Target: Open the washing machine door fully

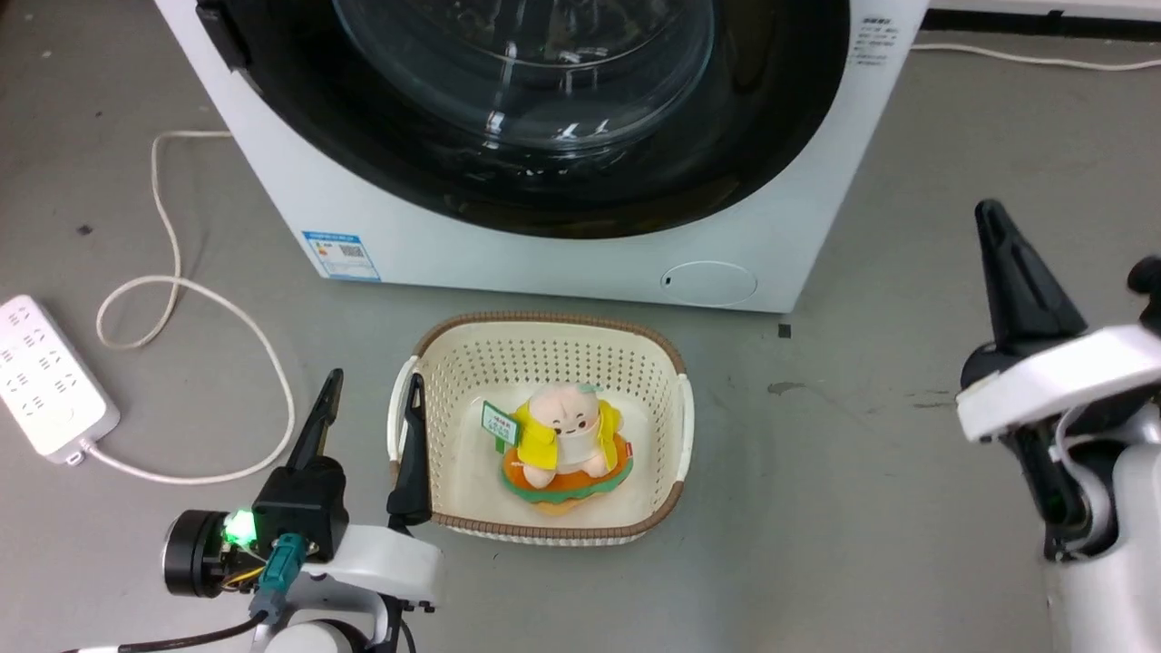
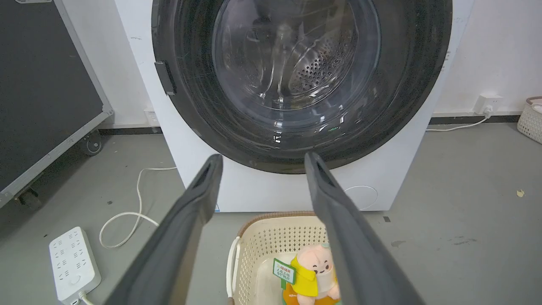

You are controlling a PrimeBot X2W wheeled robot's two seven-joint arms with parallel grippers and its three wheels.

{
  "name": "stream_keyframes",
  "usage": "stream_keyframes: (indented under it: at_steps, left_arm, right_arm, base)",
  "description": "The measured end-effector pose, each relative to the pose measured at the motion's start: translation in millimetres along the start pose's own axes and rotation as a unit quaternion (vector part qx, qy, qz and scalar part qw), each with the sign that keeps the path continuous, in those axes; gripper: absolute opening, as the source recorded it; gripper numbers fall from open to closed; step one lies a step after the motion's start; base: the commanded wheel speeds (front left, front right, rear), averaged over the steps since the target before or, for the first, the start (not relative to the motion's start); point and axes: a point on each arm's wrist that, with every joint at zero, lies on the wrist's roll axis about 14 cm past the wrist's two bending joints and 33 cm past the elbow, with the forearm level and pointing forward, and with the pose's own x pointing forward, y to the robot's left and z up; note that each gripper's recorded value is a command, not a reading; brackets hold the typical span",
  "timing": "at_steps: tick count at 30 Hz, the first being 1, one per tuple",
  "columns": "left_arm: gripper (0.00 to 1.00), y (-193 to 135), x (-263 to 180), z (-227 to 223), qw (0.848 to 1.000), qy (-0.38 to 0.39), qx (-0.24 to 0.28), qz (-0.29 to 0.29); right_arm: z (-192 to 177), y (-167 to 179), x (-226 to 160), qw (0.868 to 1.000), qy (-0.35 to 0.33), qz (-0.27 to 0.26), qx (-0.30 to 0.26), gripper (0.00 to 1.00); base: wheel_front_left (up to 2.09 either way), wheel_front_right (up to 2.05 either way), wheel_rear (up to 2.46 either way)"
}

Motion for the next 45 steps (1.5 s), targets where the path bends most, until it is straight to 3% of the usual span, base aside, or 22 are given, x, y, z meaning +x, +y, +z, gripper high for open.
stream_keyframes:
  at_steps: [10, 27, 28, 42, 43, 45]
  left_arm:
    - [1.0, 2.6, 5.6, -7.1, 1.0, 0.003, 0.005, 0.006]
    - [1.0, 7.9, 16.0, -16.1, 1.0, 0.001, 0.014, 0.018]
    - [1.0, 9.0, 17.9, -19.0, 1.0, 0.003, 0.016, 0.019]
    - [1.0, 16.0, 19.8, -24.9, 0.999, 0.003, 0.027, 0.032]
    - [1.0, 15.6, 19.9, -26.3, 0.999, 0.003, 0.028, 0.032]
    - [1.0, 15.3, 20.0, -28.3, 0.999, 0.006, 0.029, 0.032]
  right_arm:
    - [-9.5, -8.2, 38.9, 0.994, 0.026, -0.012, 0.106, 0.0]
    - [-28.5, -23.9, 115.1, 0.961, 0.082, -0.033, 0.262, 0.0]
    - [-36.5, -23.0, 128.7, 0.952, 0.104, -0.032, 0.286, 0.0]
    - [-68.8, -36.0, 172.0, 0.899, 0.199, -0.049, 0.386, 0.0]
    - [-69.6, -35.1, 179.4, 0.889, 0.208, -0.047, 0.405, 0.0]
    - [-67.5, -33.8, 187.3, 0.881, 0.212, -0.043, 0.422, 0.0]
  base:
    - [0.0, 0.0, 0.0]
    - [0.0, 0.0, 0.0]
    - [0.0, 0.0, 0.0]
    - [0.0, 0.0, 0.0]
    - [0.0, 0.0, 0.0]
    - [0.0, 0.0, 0.0]
